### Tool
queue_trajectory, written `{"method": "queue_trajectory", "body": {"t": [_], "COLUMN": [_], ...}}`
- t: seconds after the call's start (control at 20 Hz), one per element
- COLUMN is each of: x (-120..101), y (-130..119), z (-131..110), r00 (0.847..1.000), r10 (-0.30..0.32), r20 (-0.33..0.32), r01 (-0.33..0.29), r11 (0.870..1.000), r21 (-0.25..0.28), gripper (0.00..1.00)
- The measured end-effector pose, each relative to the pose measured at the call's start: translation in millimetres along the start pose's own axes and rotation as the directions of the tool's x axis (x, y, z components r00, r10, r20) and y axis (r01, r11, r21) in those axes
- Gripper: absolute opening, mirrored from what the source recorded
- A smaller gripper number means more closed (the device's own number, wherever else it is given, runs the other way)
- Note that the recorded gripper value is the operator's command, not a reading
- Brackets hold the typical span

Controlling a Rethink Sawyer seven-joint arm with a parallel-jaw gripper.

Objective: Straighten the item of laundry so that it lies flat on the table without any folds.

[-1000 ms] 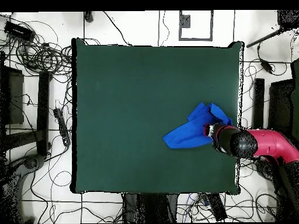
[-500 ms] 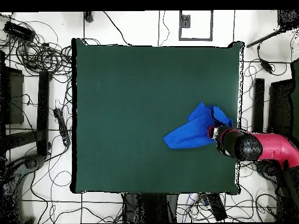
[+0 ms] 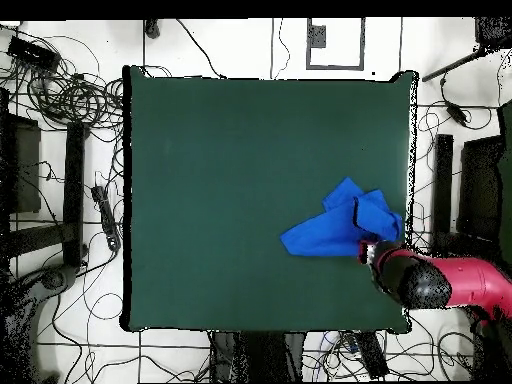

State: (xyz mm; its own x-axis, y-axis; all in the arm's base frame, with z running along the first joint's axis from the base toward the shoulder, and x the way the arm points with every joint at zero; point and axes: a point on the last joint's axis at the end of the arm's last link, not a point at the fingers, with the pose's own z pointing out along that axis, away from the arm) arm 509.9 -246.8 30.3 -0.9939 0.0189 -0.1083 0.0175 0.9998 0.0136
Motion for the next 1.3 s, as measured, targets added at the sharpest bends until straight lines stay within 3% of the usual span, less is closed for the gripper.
{"method": "queue_trajectory", "body": {"t": [0.35, 0.75, 1.05, 1.3], "x": [37.5, 61.4, 69.8, 64.9], "y": [24.9, 52.9, 64.0, 73.0], "z": [-15.9, -20.0, -20.2, -22.0], "r00": [0.998, 0.992, 0.992, 0.996], "r10": [-0.068, -0.121, -0.116, -0.067], "r20": [-0.010, -0.026, -0.044, -0.060], "r01": [0.069, 0.122, 0.118, 0.070], "r11": [0.997, 0.991, 0.991, 0.997], "r21": [0.030, 0.053, 0.055, 0.046], "gripper": [1.00, 1.00, 1.00, 1.00]}}
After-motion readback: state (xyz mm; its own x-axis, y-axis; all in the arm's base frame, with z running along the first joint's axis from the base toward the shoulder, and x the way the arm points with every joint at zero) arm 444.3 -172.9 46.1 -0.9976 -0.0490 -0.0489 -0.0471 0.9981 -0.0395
